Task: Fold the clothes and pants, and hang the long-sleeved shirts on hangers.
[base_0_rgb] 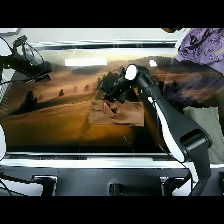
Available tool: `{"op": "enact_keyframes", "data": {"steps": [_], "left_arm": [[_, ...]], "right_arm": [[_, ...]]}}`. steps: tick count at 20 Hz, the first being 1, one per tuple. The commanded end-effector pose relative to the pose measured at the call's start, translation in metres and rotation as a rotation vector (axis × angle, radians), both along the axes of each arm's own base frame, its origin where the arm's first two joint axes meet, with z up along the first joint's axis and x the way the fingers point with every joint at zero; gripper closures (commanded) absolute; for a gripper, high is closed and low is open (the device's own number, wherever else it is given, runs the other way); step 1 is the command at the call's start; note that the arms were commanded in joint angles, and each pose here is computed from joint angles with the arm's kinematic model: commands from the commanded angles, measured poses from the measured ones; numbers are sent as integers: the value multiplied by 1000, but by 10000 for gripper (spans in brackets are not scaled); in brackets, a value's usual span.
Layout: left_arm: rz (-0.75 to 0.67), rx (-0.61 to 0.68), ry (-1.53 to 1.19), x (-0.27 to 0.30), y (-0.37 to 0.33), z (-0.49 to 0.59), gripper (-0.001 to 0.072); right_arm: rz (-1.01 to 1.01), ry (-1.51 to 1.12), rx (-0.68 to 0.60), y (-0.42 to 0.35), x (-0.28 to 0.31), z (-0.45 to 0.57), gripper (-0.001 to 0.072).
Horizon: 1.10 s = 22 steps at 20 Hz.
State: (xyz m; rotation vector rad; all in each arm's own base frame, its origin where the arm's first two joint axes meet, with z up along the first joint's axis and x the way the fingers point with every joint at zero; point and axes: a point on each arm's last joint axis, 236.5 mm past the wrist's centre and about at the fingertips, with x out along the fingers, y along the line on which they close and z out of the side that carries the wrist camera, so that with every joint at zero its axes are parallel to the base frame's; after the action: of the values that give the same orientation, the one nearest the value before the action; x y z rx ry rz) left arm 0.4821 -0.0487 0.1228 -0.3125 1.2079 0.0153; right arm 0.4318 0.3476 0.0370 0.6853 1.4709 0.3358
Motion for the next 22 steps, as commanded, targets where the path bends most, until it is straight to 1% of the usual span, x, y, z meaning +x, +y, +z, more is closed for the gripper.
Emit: {"op": "enact_keyframes", "data": {"steps": [1, 2, 3, 4, 5, 8, 11, 13, 14, 15, 16, 18, 20, 22], "left_arm": [[0, -1, 0, 0, 0, 0, 692], [1, -1, 0, 0, 0, 0, 692], [1, -1, 0, 0, 0, 0, 692], [1, -1, 0, 0, 0, 0, 692], [1, -1, 1, 0, 0, 0, 692], [1, -1, 1, 0, 0, 0, 692], [3, -2, 2, 0, 0, 0, 692], [3, -2, 2, 0, 0, 0, 692], [3, -2, 2, 0, 0, 0, 692], [3, -2, 4, -1, 0, 0, 692], [2, -2, 6, -1, 0, 0, 692], [-1, 0, 7, -1, 0, -1, 692], [-1, 0, 7, -2, 0, -1, 692], [0, -1, 7, -1, 0, -1, 692]], "right_arm": [[-3, -12, 62, 19, 7, -5, 588], [9, -19, 62, 23, 5, -7, 543], [32, -39, 64, 32, 1, -7, 431], [43, -54, 70, 39, -1, -6, 288], [55, -88, 83, 46, 1, -2, 255], [45, -128, 103, 46, 8, 8, 254], [31, -180, 100, 10, 25, 34, 254], [58, -236, 66, -39, 34, 57, 250], [71, -253, 37, -70, 37, 67, 201], [77, -266, -3, -107, 39, 74, 170], [75, -269, -54, -148, 39, 78, 158], [40, -243, -110, -219, 37, 74, 157], [-19, -159, -116, -274, 27, 49, 157], [-47, -85, -44, -292, 14, 15, 157]]}}
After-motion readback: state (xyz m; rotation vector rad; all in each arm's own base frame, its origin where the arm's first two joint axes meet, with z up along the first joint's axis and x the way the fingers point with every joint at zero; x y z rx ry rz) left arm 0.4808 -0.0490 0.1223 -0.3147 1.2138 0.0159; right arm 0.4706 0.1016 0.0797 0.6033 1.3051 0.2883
